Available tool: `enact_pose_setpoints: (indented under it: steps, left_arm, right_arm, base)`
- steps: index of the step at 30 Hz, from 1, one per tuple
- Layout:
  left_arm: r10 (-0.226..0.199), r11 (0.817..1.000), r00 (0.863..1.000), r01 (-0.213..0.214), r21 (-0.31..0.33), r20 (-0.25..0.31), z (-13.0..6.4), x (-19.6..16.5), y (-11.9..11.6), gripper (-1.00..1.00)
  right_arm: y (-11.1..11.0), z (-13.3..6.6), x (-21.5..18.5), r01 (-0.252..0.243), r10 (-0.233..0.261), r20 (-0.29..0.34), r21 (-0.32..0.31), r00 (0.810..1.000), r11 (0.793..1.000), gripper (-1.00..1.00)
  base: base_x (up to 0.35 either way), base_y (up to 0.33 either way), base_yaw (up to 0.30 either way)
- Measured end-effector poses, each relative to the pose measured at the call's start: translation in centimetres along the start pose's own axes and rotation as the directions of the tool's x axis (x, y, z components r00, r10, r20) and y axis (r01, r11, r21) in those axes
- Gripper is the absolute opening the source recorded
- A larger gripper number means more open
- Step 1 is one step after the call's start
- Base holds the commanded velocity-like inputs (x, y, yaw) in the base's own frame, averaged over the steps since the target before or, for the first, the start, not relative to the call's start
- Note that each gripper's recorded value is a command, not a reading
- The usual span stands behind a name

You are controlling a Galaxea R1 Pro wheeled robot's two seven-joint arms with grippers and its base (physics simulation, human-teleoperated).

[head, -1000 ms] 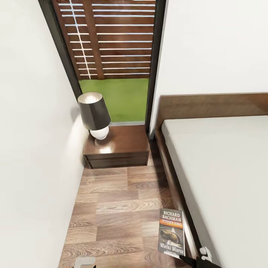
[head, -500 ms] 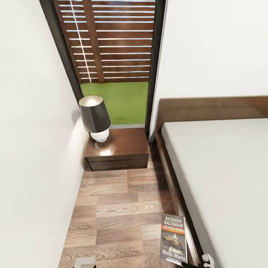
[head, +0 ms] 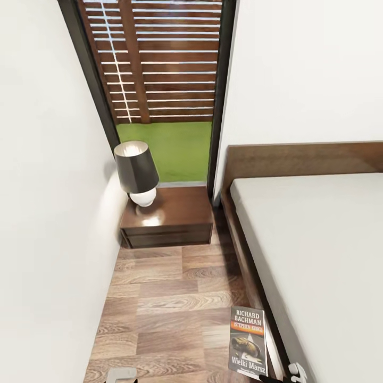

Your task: In the bedroom, move the book from the bed onto either nightstand, and place the two sandals side by side next to the bed.

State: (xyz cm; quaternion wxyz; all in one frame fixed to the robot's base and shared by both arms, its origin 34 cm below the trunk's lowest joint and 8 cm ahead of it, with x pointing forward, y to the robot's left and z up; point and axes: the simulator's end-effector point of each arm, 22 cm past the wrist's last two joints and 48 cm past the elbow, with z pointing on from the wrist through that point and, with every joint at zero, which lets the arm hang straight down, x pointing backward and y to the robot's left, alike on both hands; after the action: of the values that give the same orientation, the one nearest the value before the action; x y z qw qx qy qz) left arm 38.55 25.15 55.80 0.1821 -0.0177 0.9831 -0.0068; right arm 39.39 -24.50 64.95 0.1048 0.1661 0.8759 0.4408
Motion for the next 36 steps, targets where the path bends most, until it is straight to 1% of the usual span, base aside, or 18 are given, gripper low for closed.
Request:
enact_pose_setpoints:
  steps: [20,28,36]
  left_arm:
    - [0.000,1.000,1.000,0.000,0.002,0.031,-0.4,-1.4,-0.1,1.00]
    - [-0.004,1.000,0.999,0.003,0.015,0.043,-0.5,-1.8,-1.2,1.00]
    - [-0.004,1.000,0.998,0.003,0.016,0.055,-0.7,-2.4,-1.2,1.00]
  right_arm:
    - [0.9,-0.2,-1.0,0.025,-0.025,0.019,-0.013,1.000,1.000,-1.00]
    - [1.3,-0.3,-1.3,0.035,-0.034,0.026,-0.017,0.999,0.999,-1.00]
    - [1.6,-0.4,-1.6,0.044,-0.044,0.033,-0.022,0.999,0.999,-1.00]
  base:
    - [0.000,0.000,0.000]
    - [0.000,0.000,0.000]
    - [0.000,0.000,0.000]
